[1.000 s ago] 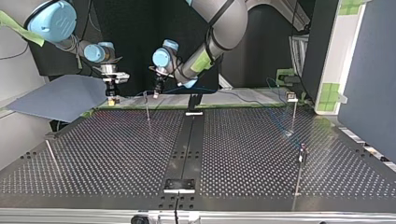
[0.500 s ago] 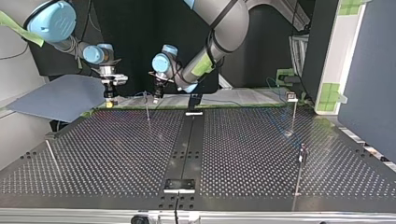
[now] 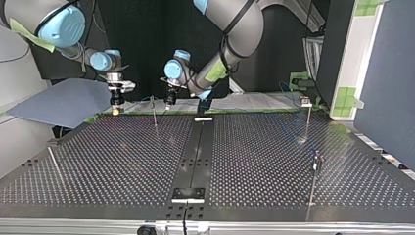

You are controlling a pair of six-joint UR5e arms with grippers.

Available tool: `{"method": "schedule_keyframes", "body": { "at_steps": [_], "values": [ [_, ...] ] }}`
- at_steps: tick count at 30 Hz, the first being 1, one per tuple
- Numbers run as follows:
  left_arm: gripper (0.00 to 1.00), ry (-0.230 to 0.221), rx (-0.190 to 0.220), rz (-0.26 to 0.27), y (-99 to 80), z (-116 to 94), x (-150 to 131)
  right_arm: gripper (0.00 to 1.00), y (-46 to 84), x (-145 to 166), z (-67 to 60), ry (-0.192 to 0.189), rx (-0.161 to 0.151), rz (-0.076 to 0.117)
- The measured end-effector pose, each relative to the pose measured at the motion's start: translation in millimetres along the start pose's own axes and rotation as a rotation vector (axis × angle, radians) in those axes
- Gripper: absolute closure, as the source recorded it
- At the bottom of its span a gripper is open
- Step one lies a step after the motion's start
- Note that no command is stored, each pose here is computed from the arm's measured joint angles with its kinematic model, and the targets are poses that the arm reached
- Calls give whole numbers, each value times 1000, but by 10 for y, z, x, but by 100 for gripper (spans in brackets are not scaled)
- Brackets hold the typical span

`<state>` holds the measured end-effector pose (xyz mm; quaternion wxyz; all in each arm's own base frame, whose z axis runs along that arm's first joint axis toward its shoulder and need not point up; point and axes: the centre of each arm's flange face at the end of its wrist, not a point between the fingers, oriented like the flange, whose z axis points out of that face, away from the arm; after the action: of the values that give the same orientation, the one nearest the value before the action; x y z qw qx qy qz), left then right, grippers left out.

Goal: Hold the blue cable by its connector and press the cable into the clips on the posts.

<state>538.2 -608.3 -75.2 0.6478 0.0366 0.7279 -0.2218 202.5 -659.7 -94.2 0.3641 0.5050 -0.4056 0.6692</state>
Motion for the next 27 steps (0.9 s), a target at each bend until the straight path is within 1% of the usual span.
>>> {"method": "schedule_keyframes", "body": {
  "at_steps": [1, 4, 9, 12, 15, 19, 24, 27],
  "values": [
    [100, 0, -2, 0, 11, 6, -4, 100, 15, 8, 29, 0, -7, -2],
    [100, 6, -10, 0, 42, 10, 26, 100, 39, 30, 100, -3, -16, -5],
    [100, 35, -20, 9, 86, 10, 163, 100, 62, 66, 191, -6, -19, -11],
    [100, 40, -23, 11, 83, 39, 166, 100, 66, 83, 226, -2, -16, -8],
    [100, 40, -25, 10, 86, 83, 129, 100, 67, 102, 264, 4, -11, -3],
    [100, 40, -21, 8, 49, 164, 24, 100, 82, 141, 339, 15, -7, -3],
    [100, 17, -15, -1, 8, 278, -122, 100, 99, 190, 425, 22, -5, -2],
    [100, 4, -17, -5, 21, 338, -190, 100, 108, 215, 467, 27, -4, 1]
  ]
}}
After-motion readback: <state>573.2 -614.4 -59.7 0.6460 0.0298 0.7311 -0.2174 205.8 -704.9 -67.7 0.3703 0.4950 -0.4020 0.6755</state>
